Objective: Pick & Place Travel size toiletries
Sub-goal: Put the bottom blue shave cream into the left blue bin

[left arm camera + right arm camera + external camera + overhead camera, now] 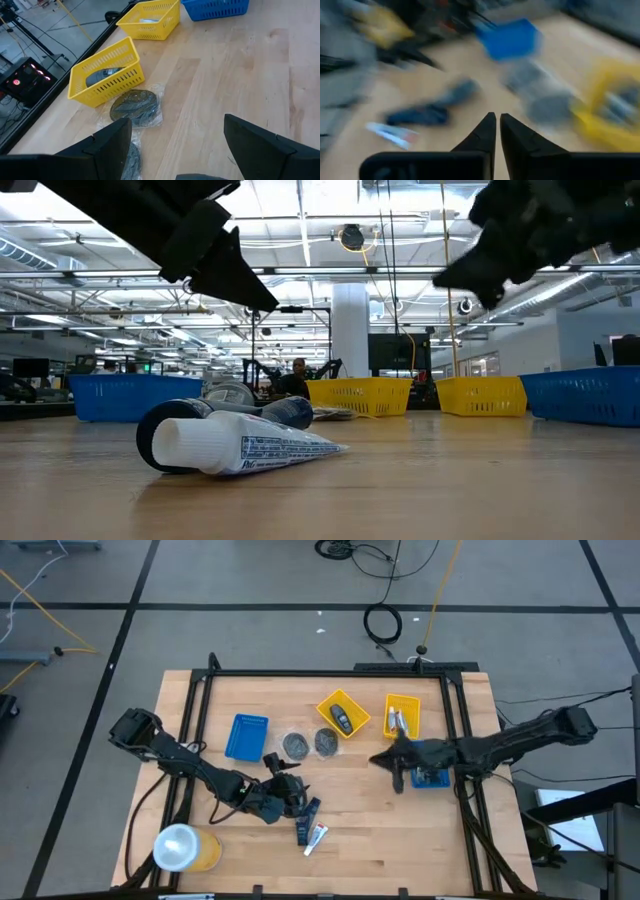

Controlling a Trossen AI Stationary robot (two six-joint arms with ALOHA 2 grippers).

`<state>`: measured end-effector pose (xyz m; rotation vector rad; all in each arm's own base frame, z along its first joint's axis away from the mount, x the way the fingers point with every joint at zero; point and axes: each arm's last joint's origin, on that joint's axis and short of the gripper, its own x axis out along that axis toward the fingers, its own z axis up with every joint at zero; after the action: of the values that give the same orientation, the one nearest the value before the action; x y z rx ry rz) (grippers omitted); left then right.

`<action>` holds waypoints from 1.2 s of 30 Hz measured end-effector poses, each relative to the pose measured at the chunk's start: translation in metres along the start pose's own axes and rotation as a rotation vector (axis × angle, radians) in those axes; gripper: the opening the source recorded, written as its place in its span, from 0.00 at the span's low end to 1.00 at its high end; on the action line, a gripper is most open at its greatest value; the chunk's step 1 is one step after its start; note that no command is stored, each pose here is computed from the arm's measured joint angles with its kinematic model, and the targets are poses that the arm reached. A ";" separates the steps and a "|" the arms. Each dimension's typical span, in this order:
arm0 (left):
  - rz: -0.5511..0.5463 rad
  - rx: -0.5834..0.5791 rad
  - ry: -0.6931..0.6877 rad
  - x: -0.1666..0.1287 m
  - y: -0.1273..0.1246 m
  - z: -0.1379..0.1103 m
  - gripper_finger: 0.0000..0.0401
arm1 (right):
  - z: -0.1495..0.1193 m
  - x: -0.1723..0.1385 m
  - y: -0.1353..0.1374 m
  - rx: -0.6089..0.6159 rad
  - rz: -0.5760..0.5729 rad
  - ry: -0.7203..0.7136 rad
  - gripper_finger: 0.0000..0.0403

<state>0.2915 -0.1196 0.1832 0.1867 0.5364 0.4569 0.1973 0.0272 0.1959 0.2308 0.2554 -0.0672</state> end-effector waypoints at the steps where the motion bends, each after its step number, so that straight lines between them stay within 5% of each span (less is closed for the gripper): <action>1: 0.003 -0.012 0.000 0.000 0.001 0.000 0.77 | -0.006 0.002 0.000 -0.034 0.063 -0.074 0.05; 6: 0.016 -0.137 0.048 0.010 0.010 -0.002 0.77 | -0.030 0.013 -0.003 -0.109 0.126 -0.176 0.09; 15: -0.265 -0.335 0.431 0.020 0.036 -0.006 0.77 | -0.052 0.060 0.000 -0.211 0.094 -0.004 0.30; 22: -0.506 -0.562 0.632 -0.004 0.004 -0.009 0.77 | -0.065 0.089 0.002 -0.275 0.083 0.064 0.50; 28: -0.455 -0.807 0.569 -0.020 -0.022 -0.011 0.77 | -0.074 0.096 0.001 -0.316 0.081 0.097 0.58; 36: -0.463 -1.026 0.616 0.008 -0.051 -0.030 0.77 | -0.075 0.096 0.001 -0.339 0.084 0.097 0.58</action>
<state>0.3004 -0.1595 0.1401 -1.0751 0.8501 0.2805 0.2723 0.0420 0.1010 -0.0926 0.3485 0.0708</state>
